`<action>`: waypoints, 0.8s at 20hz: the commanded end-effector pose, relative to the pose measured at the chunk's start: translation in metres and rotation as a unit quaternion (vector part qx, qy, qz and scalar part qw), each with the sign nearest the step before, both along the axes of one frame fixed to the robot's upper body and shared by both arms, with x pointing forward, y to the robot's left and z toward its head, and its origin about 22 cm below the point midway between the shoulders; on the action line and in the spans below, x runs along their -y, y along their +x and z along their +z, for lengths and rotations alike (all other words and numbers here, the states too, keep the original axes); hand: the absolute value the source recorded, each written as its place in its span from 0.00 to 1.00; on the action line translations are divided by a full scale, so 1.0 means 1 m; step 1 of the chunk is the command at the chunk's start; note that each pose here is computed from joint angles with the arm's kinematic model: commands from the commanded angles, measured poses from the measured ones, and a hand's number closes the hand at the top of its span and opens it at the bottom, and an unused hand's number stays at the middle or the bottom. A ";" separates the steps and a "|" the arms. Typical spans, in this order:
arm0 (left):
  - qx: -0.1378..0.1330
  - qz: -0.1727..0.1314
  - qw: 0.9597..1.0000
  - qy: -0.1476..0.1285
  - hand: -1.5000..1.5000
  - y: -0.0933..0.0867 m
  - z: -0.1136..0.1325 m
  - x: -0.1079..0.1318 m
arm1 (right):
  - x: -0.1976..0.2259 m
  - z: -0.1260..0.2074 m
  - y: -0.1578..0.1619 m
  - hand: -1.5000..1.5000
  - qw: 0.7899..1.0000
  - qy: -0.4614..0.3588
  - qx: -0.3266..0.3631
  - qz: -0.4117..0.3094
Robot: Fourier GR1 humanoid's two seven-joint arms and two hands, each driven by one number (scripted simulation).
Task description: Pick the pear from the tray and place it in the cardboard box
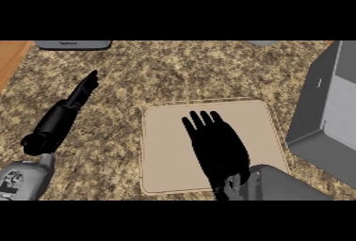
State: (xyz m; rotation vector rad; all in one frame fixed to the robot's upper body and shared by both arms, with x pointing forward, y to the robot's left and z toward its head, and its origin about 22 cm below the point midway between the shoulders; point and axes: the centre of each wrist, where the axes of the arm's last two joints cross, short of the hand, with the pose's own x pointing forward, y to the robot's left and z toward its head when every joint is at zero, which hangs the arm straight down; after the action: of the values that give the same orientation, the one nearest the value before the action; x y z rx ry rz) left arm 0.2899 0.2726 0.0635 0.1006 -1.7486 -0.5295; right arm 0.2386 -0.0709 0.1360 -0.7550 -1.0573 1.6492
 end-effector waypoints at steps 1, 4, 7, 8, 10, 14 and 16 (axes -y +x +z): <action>-0.006 -0.003 1.000 0.001 0.50 0.000 0.007 0.011 | -0.010 -0.010 0.007 0.00 0.998 -0.045 0.002 -0.043; 0.001 -0.010 1.000 -0.008 0.50 0.001 -0.001 -0.005 | -0.002 -0.016 0.014 0.00 0.997 -0.055 0.003 -0.045; 0.002 -0.008 1.000 -0.003 0.50 -0.006 0.000 0.002 | 0.012 -0.018 0.014 0.00 0.996 -0.077 0.000 -0.054; -0.014 -0.005 1.000 0.006 0.50 -0.002 0.000 0.003 | -0.005 -0.029 0.024 0.00 0.995 -0.072 0.008 -0.061; -0.007 -0.007 1.000 -0.005 0.50 -0.007 -0.015 -0.011 | 0.001 -0.042 0.016 0.00 0.994 -0.088 0.010 -0.060; -0.002 0.001 1.000 0.002 0.50 0.005 0.012 -0.001 | 0.004 -0.050 0.018 0.00 0.997 -0.062 -0.003 -0.051; 0.000 0.002 1.000 0.003 0.50 0.015 0.003 -0.006 | 0.011 -0.040 0.016 0.00 0.997 -0.060 -0.011 -0.053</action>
State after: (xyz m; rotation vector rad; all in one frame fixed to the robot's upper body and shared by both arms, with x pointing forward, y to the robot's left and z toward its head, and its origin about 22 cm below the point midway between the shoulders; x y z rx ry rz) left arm 0.2944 0.2707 0.0677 0.0957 -1.7425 -0.5297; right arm 0.2592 -0.0756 0.0960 -0.8515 -0.9228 1.6568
